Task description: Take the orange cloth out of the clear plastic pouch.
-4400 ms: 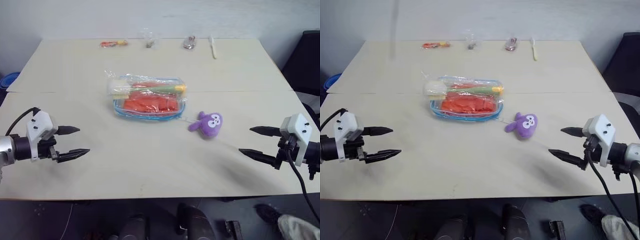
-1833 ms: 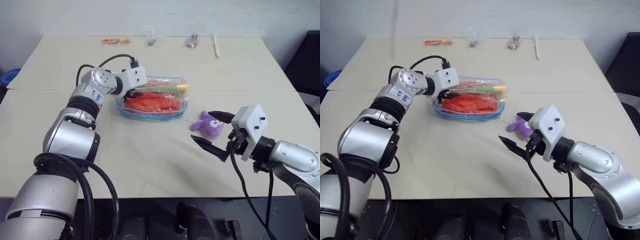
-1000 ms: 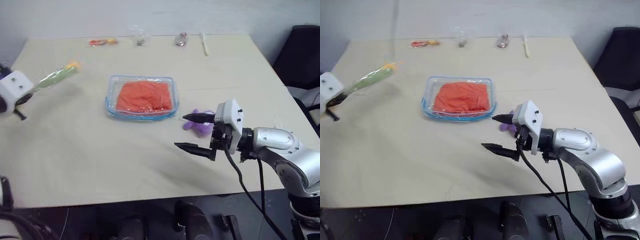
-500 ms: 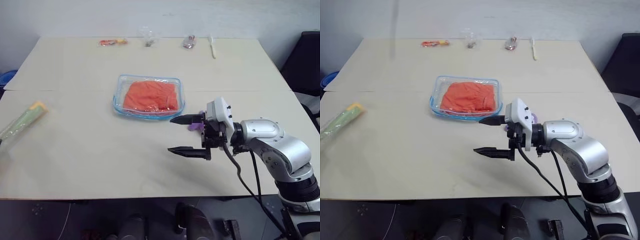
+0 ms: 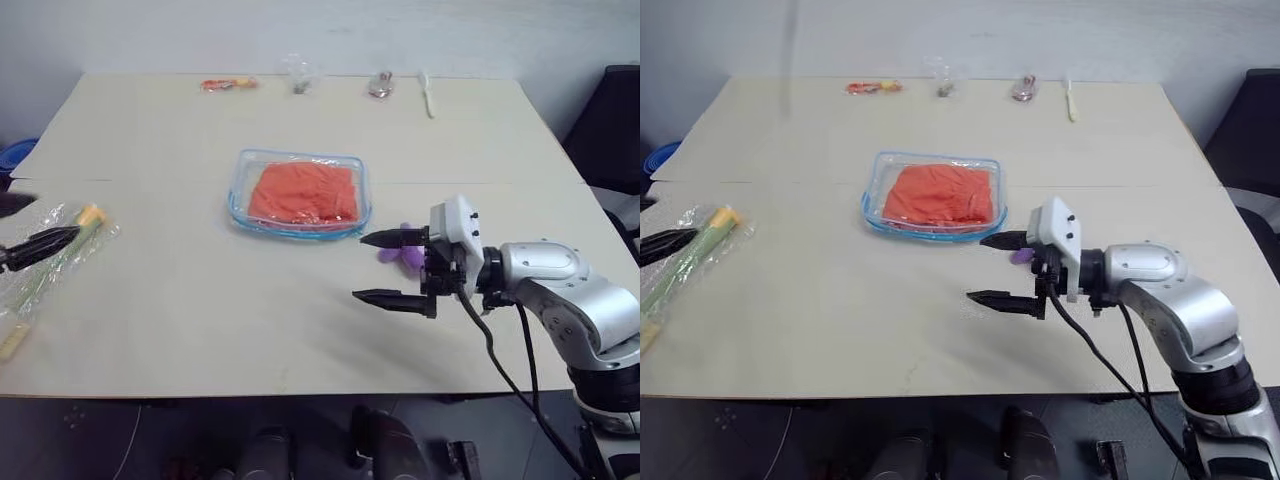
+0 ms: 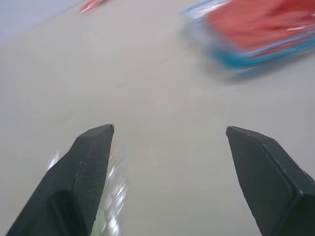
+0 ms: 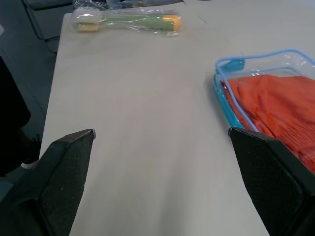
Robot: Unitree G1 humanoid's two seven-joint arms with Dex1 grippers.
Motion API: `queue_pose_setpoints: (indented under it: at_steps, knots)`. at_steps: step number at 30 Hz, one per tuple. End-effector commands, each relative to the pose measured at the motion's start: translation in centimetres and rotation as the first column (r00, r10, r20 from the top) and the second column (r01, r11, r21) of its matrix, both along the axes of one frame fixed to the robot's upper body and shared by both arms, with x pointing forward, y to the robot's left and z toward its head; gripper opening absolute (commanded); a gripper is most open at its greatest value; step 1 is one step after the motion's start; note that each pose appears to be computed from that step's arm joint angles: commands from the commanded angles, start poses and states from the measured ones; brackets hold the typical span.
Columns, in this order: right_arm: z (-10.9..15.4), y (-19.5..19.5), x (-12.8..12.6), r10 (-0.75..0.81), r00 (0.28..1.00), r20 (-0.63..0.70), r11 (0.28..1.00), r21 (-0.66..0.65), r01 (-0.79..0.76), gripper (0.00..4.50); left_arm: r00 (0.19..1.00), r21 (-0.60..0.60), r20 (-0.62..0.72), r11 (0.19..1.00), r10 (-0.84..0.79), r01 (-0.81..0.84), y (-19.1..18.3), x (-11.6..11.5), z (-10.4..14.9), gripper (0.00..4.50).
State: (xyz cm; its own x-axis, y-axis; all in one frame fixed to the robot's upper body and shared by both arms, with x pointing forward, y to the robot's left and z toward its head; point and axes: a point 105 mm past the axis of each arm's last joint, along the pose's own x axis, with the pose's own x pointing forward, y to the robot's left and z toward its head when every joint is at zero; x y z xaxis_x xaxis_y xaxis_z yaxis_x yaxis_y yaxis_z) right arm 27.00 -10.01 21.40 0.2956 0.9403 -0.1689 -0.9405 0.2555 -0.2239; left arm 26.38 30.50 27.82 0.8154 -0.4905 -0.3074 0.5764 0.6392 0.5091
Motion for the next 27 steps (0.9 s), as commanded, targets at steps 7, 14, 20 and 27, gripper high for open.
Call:
queue_pose_setpoints:
  at_steps: [7,14,20,27]
  knots:
    - [1.5,-3.5,-1.4,-0.222,0.972,0.079,0.975,0.016,0.222,4.50,0.932,0.512,-0.037,0.794,-0.361,0.327,-8.2,11.7,-4.3,3.88]
    - [1.4,-4.6,-3.6,-0.347,0.933,0.092,0.938,0.020,0.346,4.50,0.893,0.574,-0.035,0.723,-0.448,0.385,-13.7,16.2,-5.2,3.88]
    - [1.3,-5.4,-4.3,-0.421,0.902,0.093,0.907,0.022,0.421,4.50,0.868,0.574,-0.098,0.685,-0.487,0.449,-14.4,16.0,-6.2,3.88]
    - [1.1,-5.5,-4.3,-0.439,0.895,0.084,0.899,0.028,0.438,4.50,0.881,0.525,-0.051,0.738,-0.471,0.425,-12.6,15.5,-3.7,3.88]
